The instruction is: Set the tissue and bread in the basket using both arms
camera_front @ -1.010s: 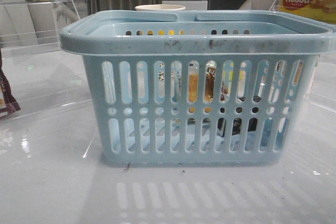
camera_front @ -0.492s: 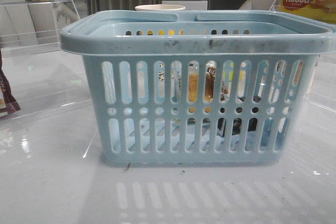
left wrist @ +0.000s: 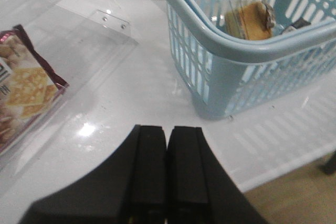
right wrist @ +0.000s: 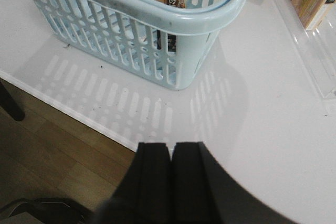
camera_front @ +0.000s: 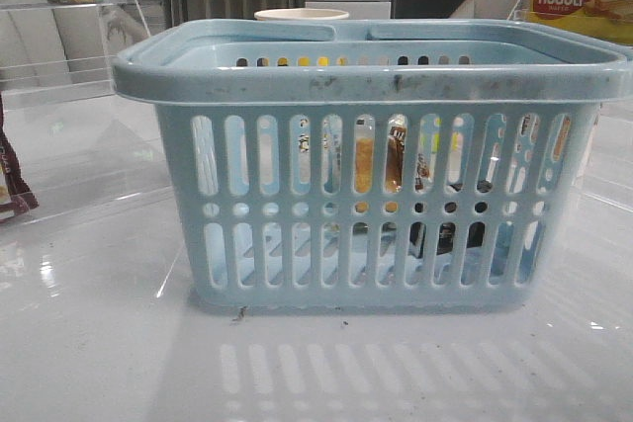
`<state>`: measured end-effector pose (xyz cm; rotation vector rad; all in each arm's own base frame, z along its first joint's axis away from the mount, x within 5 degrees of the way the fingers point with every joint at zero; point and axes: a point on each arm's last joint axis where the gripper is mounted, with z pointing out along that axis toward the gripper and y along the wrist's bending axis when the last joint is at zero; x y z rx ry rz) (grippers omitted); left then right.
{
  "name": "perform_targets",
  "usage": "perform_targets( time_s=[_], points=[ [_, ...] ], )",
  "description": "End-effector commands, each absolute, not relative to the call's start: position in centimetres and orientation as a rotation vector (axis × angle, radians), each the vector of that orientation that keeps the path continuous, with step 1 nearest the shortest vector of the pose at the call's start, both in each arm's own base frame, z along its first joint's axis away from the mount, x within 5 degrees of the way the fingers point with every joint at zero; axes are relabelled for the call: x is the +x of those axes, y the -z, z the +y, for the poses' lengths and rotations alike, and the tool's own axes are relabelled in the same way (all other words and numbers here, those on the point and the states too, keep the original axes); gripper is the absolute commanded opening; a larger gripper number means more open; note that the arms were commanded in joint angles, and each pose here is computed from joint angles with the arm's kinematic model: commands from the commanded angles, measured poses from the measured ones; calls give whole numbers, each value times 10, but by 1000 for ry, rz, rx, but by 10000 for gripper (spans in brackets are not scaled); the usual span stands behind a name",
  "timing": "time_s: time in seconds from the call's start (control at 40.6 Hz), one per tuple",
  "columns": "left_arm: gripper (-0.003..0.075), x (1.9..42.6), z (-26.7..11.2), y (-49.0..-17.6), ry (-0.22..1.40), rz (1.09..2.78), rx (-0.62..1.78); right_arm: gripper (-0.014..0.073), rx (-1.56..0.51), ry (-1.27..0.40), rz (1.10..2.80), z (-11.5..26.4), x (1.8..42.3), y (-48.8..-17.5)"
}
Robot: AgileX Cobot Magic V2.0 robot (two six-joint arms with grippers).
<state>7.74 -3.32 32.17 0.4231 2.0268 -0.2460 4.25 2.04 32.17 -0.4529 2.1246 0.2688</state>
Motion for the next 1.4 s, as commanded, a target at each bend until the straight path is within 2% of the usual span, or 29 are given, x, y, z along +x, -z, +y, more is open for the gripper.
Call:
perform_targets(
  time_s=[0.0, 0.098, 0.295, 0.492, 0.665, 1.034, 1.379],
  points=[
    [92, 73, -24, -326, 218, 1836, 303, 56, -445, -273, 2044, 21, 45, -334],
    [92, 67, -16, -307, 164, 1722, 203, 56, -445, -272, 2045, 21, 45, -334],
    [92, 57, -5, -248, 73, 1561, 63, 56, -446, -272, 2047, 21, 45, -334],
    [93, 53, -1, -214, 39, 1509, 4, 56, -446, -272, 2047, 21, 45, -334],
    [93, 55, -1, -205, 37, 1529, 3, 56, -446, -271, 2050, 21, 45, -334],
    [93, 55, -2, -210, -6, 1474, 51, 56, -447, -271, 2053, 21, 45, -333],
    [92, 55, -4, -211, 28, 1457, 81, 56, -447, -271, 2055, 21, 45, -333]
  ],
)
